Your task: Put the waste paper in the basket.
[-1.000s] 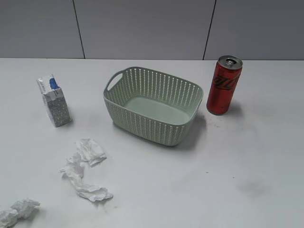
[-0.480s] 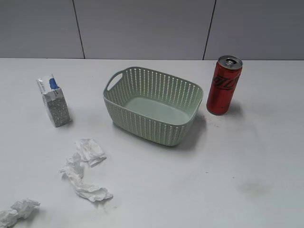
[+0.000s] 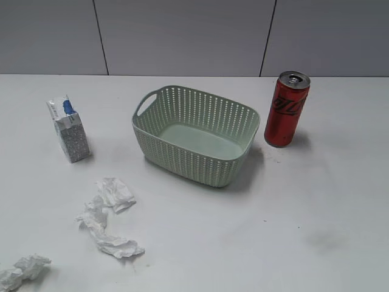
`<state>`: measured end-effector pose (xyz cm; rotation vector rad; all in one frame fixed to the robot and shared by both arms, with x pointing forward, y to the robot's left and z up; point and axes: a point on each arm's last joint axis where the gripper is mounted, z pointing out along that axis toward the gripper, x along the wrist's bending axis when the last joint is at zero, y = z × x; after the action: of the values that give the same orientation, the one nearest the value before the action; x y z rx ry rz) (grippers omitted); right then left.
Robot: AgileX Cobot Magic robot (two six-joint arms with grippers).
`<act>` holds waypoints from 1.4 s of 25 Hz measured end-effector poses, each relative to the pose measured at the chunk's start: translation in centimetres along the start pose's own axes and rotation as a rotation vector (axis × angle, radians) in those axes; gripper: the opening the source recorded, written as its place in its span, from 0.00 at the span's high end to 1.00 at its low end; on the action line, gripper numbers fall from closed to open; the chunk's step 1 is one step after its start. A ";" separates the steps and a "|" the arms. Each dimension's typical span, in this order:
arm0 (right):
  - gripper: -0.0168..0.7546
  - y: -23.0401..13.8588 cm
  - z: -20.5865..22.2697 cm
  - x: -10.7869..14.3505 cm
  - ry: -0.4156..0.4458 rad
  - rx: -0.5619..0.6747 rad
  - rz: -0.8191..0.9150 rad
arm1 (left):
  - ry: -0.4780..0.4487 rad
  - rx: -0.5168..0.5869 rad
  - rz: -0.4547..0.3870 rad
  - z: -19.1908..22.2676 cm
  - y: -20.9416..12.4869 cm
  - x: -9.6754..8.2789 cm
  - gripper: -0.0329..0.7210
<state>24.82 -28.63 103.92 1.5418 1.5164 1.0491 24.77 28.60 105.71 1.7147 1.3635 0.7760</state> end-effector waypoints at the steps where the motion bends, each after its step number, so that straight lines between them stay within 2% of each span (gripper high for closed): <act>1: 0.22 0.0 0.0 0.0 0.000 0.000 0.000 | -0.020 0.040 0.024 0.5 0.4 0.0 0.07; 9: 0.22 0.0 0.0 0.0 0.000 0.000 0.000 | -0.219 0.386 0.113 6.2 2.2 -0.4 0.09; 16: 0.22 0.0 0.0 0.0 0.000 0.000 0.000 | -0.352 0.599 0.305 10.6 2.7 -1.8 0.12; 19: 0.22 0.0 0.0 0.0 0.000 0.000 0.000 | -0.367 0.698 0.404 12.4 2.1 -2.3 0.13; 22: 0.22 0.0 0.0 0.0 0.000 0.000 0.000 | -0.378 0.743 0.468 14.3 1.6 -3.0 0.13; 28: 0.22 0.0 0.0 0.0 0.000 0.000 0.000 | -0.357 0.802 0.509 18.7 0.4 -3.6 0.14; 35: 0.22 0.0 0.0 0.0 0.000 0.000 0.000 | -0.352 0.907 0.515 22.3 -1.9 -3.9 0.14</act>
<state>24.82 -28.63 103.92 1.5418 1.5164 1.0491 41.70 20.35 93.09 2.8153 1.0842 0.0396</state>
